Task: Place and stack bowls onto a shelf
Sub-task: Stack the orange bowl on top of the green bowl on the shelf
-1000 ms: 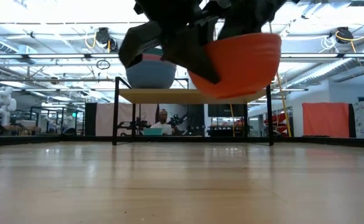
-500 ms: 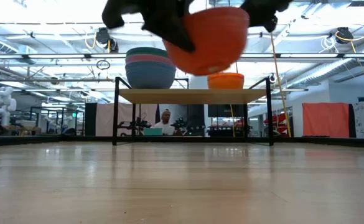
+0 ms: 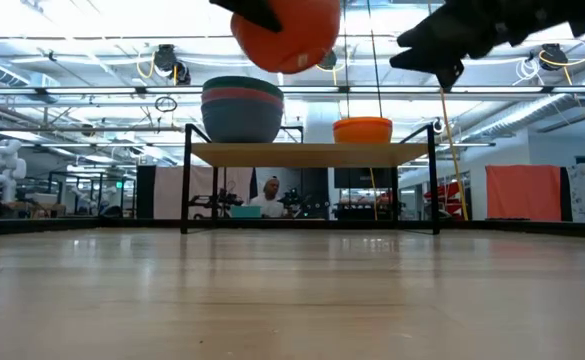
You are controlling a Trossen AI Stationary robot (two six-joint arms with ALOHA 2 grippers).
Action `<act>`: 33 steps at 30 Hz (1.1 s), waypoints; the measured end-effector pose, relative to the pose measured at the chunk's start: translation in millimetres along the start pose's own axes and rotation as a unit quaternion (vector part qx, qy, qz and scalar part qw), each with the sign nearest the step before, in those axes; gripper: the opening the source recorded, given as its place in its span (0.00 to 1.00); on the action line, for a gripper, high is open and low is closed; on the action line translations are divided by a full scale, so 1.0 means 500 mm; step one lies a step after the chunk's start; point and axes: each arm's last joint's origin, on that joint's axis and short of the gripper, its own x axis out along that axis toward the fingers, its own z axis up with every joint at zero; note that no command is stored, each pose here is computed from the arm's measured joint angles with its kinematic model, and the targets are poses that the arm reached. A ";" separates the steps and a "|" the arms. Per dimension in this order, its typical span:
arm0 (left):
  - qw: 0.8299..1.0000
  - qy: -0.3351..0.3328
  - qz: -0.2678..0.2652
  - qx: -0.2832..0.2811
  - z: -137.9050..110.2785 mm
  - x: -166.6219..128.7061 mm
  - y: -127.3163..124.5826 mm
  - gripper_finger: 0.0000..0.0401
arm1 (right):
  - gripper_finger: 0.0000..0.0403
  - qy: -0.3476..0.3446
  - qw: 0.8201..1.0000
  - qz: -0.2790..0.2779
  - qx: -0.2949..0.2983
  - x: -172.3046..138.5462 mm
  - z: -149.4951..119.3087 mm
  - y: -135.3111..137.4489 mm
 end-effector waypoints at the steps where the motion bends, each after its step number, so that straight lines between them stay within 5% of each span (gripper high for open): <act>1: 1.000 -0.001 0.005 -0.005 -0.005 -0.005 0.008 0.12 | 0.46 -0.004 1.000 0.005 -0.001 0.001 -0.009 0.002; 23: 0.987 0.073 0.112 -0.088 -0.127 -0.061 0.197 0.12 | 0.46 -0.013 0.998 0.060 -0.032 0.054 -0.106 0.065; 33: 0.980 0.101 0.070 -0.158 -0.198 -0.056 0.232 0.12 | 0.46 -0.018 0.997 0.067 -0.039 0.070 -0.128 0.091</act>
